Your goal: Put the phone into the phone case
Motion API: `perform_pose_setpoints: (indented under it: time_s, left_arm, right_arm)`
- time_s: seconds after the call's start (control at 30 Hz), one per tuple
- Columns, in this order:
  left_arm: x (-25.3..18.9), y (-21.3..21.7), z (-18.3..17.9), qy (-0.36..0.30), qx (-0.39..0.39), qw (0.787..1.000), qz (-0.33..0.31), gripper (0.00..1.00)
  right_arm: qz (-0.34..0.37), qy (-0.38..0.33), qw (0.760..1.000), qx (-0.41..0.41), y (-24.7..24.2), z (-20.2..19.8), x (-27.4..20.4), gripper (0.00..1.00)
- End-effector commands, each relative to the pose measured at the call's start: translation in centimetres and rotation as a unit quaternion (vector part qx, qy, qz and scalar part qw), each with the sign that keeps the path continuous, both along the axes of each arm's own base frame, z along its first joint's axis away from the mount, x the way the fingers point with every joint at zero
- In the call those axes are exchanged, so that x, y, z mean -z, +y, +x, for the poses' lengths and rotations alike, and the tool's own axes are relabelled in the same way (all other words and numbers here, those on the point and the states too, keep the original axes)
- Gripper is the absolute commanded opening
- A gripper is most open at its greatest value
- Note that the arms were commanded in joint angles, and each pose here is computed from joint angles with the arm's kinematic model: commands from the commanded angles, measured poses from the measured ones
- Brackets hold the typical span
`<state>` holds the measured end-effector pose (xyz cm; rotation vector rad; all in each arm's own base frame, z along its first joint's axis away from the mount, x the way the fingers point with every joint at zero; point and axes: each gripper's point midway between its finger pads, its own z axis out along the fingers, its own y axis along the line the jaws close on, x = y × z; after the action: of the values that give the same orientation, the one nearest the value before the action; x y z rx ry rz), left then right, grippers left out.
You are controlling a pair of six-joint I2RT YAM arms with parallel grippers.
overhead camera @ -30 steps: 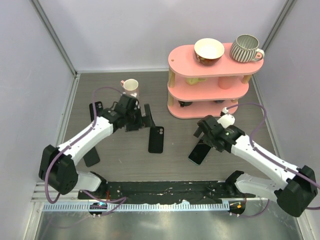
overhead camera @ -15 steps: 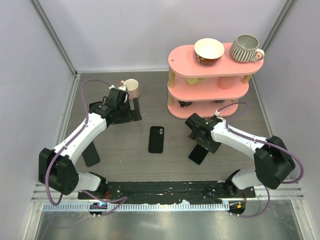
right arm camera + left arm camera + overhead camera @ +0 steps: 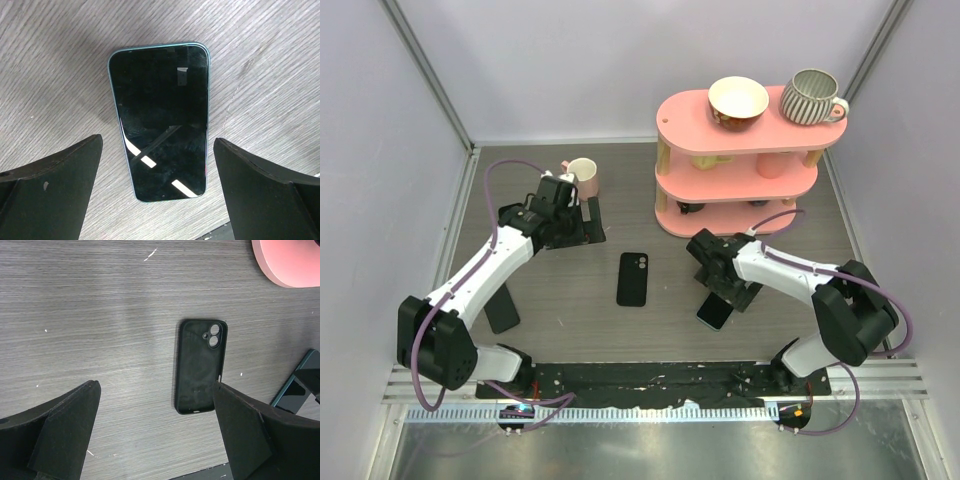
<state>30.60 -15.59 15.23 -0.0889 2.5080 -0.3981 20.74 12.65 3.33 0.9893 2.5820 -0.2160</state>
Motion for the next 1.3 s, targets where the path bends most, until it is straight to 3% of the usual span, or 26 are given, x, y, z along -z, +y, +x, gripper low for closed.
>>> perform_pose_setpoints:
  time_s: [0.0,0.7,0.83,1.03,1.07,1.27]
  left_arm:
    - [-0.7,-0.3,0.0,-0.011,0.014,1.0,-0.004,1.0]
    - [-0.3,-0.2,-0.1,-0.007,0.016,1.0,0.002,0.99]
    - [-0.1,-0.3,-0.1,-0.003,0.013,1.0,-0.002,0.98]
    - [1.5,-1.6,-0.9,0.039,-0.005,0.998,-0.04,0.87]
    - [2.1,-2.1,-1.0,0.051,-0.006,0.997,-0.051,0.81]
    - [6.4,-4.9,-2.2,0.094,0.002,0.995,-0.028,0.71]
  right_arm:
    - [-0.011,-0.018,0.999,0.026,-0.8,0.1,-0.9,1.0]
    - [0.007,0.003,1.0,0.02,-0.1,-0.5,2.4,0.97]
    - [0.004,0.003,1.0,0.003,0.1,-0.2,2.8,0.88]
    - [-0.02,0.014,1.0,-0.009,-0.8,-0.5,3.2,0.8]
    - [-0.022,0.016,0.999,-0.016,-0.8,-0.6,3.3,0.75]
    - [-0.035,0.022,0.997,-0.065,-1.2,-0.8,2.8,0.56]
